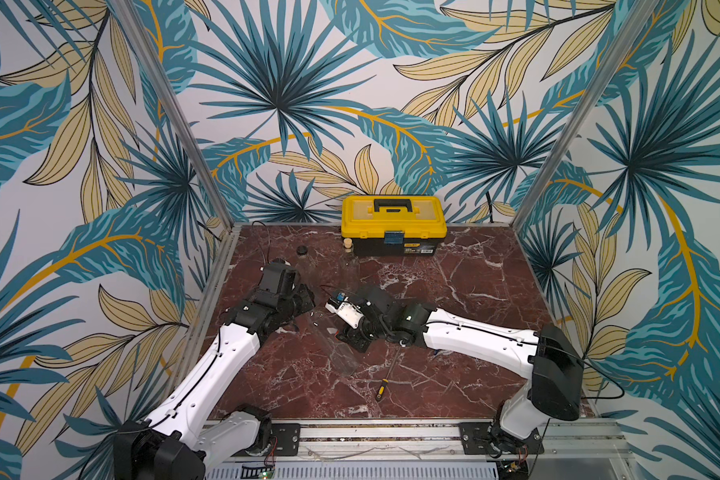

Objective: Remove the label from the bottle
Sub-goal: Tear open the label from the bottle.

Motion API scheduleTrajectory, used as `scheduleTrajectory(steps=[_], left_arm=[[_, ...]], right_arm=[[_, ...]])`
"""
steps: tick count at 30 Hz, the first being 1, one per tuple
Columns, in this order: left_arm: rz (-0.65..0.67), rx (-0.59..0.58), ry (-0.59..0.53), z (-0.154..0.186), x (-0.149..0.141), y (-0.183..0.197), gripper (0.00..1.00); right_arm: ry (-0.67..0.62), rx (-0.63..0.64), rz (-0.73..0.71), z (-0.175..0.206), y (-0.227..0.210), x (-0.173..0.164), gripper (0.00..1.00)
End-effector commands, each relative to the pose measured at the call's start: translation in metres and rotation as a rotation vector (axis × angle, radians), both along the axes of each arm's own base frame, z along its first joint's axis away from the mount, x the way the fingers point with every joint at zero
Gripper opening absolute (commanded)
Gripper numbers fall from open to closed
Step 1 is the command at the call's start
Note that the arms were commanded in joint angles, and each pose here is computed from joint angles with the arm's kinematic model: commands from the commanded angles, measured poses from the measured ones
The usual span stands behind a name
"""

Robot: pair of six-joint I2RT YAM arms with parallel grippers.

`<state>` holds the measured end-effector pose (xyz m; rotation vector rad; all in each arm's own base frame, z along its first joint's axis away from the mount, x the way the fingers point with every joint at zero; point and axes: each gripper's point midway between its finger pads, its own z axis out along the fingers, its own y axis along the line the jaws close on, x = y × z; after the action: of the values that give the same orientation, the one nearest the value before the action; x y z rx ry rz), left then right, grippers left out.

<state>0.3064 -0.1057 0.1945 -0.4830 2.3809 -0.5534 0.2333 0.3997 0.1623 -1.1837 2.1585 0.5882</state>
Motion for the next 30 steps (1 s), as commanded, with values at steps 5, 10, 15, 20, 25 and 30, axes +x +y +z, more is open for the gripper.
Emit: scheduleTrajectory(steps=[5, 10, 15, 20, 25, 30], left_arm=[[0.039, 0.012, -0.010, 0.005, 0.002, 0.010, 0.00], [0.044, 0.018, -0.012, 0.005, 0.002, 0.012, 0.00], [0.047, 0.019, -0.013, 0.005, 0.003, 0.013, 0.00], [0.043, 0.019, -0.011, 0.005, 0.005, 0.014, 0.00], [0.037, 0.018, -0.008, 0.005, 0.006, 0.013, 0.00], [0.034, 0.015, -0.004, 0.004, 0.007, 0.012, 0.00]], right_arm=[[-0.007, -0.022, -0.009, -0.006, 0.000, -0.006, 0.40], [0.003, -0.036, -0.005, -0.009, 0.004, -0.010, 0.41], [0.009, -0.060, -0.025, -0.019, 0.008, -0.006, 0.41], [0.010, -0.070, -0.048, -0.025, 0.011, -0.001, 0.41], [0.001, -0.072, -0.063, -0.025, 0.013, 0.003, 0.40], [-0.017, -0.066, -0.075, -0.021, 0.014, 0.007, 0.37]])
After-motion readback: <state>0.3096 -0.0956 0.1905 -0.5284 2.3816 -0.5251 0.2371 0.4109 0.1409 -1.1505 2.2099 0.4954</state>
